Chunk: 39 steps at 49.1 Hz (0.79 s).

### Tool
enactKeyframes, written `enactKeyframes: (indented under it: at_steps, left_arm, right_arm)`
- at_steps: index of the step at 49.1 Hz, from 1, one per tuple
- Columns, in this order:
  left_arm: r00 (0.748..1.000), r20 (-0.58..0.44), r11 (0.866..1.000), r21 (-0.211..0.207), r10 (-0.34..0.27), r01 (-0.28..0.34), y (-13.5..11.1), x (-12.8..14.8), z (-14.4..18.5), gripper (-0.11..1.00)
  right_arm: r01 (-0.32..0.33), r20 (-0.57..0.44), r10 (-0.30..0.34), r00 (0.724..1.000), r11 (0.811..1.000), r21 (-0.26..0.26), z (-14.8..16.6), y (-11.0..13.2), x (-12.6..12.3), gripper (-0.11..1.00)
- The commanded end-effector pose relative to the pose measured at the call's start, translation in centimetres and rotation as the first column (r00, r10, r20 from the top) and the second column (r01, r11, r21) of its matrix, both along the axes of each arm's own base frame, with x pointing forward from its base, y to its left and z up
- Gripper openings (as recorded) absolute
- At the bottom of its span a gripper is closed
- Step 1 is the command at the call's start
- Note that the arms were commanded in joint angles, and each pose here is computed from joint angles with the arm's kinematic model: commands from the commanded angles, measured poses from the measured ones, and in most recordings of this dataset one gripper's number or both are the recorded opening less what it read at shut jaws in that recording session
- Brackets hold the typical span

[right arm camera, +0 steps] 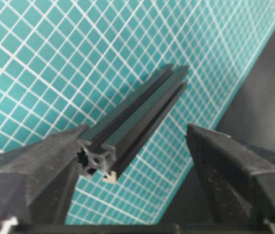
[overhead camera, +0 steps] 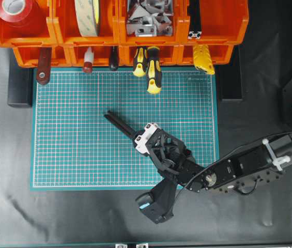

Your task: Pick frame from container rack with right arm.

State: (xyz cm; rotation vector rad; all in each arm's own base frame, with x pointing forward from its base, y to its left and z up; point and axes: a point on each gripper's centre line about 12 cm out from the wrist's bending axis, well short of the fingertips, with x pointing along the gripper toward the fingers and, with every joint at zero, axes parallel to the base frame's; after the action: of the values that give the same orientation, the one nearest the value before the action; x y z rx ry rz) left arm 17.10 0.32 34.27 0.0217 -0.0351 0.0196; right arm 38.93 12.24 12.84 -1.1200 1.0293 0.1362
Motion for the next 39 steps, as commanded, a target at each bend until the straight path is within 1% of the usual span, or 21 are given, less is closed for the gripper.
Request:
enactKeyframes:
  at_steps: [1,4,8,14,17,23,29,33,39]
  left_arm:
    - [1.000,0.015,1.000,0.005,0.002,-0.002,0.0,0.1,0.7,0.01]
    - [1.000,0.015,1.000,0.005,0.002,-0.002,0.0,0.1,0.7,0.01]
    - [1.000,0.015,1.000,0.005,0.002,-0.002,0.0,0.1,0.6,0.01]
    - [1.000,0.014,1.000,0.005,0.002,-0.002,0.0,0.1,0.6,0.01]
    - [1.000,0.012,1.000,0.003,0.002,-0.002,0.0,0.1,0.5,0.01]
    - [1.000,0.012,1.000,0.005,0.002,-0.002,0.0,0.1,0.5,0.01]
    - [1.000,0.011,1.000,0.003,0.002,-0.002,0.0,0.1,0.5,0.01]
    - [1.000,0.012,1.000,0.002,0.002,-0.002,0.0,0.1,0.5,0.01]
    - [1.000,0.017,1.000,0.002,0.002,-0.002,0.0,-0.1,0.5,0.01]
  right_arm:
    - [0.008,0.011,-0.009,1.000,0.999,0.042,0.7,0.6,-0.1,0.80]
    - [0.026,-0.001,-0.026,1.000,0.997,0.070,0.5,0.9,-0.3,0.82]
    - [0.045,-0.021,-0.043,0.999,0.993,0.111,0.2,1.6,-0.7,0.82]
    - [0.072,-0.057,-0.062,0.996,0.980,0.185,-0.3,3.0,-1.5,0.82]
    - [0.077,-0.071,-0.064,0.995,0.975,0.208,-0.5,3.7,-1.9,0.82]
    - [0.085,-0.091,-0.065,0.994,0.968,0.236,-0.8,4.5,-2.5,0.82]
    - [0.095,-0.088,-0.075,0.993,0.965,0.243,-0.5,4.8,-2.6,0.82]
    - [0.123,-0.066,-0.109,0.992,0.957,0.264,0.4,4.8,-2.4,0.82]
    - [0.174,-0.020,-0.175,0.984,0.941,0.291,2.6,4.6,-2.1,0.82]
